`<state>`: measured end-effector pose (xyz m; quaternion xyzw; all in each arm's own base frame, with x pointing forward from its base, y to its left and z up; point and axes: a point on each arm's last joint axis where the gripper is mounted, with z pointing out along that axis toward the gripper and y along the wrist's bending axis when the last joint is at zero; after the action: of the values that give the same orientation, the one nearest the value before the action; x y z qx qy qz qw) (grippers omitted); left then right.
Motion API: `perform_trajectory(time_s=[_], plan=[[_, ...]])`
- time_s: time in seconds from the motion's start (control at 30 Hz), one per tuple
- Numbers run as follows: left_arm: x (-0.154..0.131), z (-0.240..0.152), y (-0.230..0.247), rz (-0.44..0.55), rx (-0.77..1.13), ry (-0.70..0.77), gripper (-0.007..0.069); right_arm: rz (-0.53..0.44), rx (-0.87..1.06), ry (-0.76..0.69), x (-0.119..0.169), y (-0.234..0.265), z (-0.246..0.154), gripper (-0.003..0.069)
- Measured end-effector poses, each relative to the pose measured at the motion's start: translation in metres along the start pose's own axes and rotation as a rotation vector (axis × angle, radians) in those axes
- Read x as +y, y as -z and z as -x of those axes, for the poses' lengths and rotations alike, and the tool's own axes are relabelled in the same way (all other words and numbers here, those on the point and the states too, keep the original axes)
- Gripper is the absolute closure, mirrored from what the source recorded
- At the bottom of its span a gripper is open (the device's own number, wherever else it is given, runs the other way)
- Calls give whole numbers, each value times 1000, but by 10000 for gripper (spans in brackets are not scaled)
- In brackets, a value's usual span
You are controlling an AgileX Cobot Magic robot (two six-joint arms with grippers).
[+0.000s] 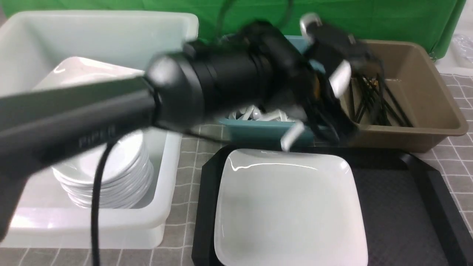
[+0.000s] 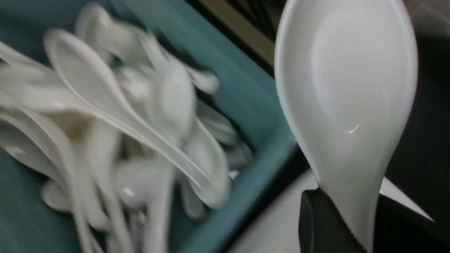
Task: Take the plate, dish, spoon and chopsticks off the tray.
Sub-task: Use the left arm to put the soup spoon into the small storage box in the middle, then use the left arm to grab a plate from the dinner plate
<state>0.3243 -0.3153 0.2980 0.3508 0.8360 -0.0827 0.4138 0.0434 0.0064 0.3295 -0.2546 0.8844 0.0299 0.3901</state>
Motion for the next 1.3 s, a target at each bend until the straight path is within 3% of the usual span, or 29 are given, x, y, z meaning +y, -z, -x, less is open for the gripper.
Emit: perform_trajectory(time_s=[0.13,0.23,0.3,0.33,0.47,0.53,0.63,0.7,0.73,0.8,0.83,0.87,0.93,1.03,1.1,1.3], plan=[[64,11,-38,84,-81,67,456,64,5,-31,6,0,0,468],[85,4,-58,112,-61,99,346,104,13,-51,10,0,-1,465],[90,0,-63,118,-43,103,251,115,15,-59,11,0,-1,463],[89,-2,-64,116,-20,108,168,120,16,-63,11,0,-1,463],[85,2,-42,114,50,113,78,123,16,-62,11,0,-1,463],[81,10,-15,113,91,81,96,122,15,-53,11,0,-1,463],[68,16,23,95,151,-6,187,115,4,-41,11,0,0,461],[50,15,57,58,195,-116,318,113,-12,-39,10,0,1,461],[28,2,78,-9,246,-262,452,113,-30,-40,10,0,3,461],[19,-4,89,-43,256,-314,506,116,-46,-41,10,0,4,461],[2,-21,101,-115,287,-410,574,120,-77,-42,11,1,7,461],[-7,-34,106,-158,307,-458,595,123,-97,-43,11,1,9,461],[-14,-47,111,-200,330,-499,605,128,-122,-45,11,1,11,461],[-28,-100,114,-316,434,-630,591,170,-198,-64,15,3,18,461],[-29,-114,111,-335,466,-659,568,187,-225,-73,16,4,21,461],[-35,-159,88,-369,430,-787,383,239,-315,-104,20,6,29,461]])
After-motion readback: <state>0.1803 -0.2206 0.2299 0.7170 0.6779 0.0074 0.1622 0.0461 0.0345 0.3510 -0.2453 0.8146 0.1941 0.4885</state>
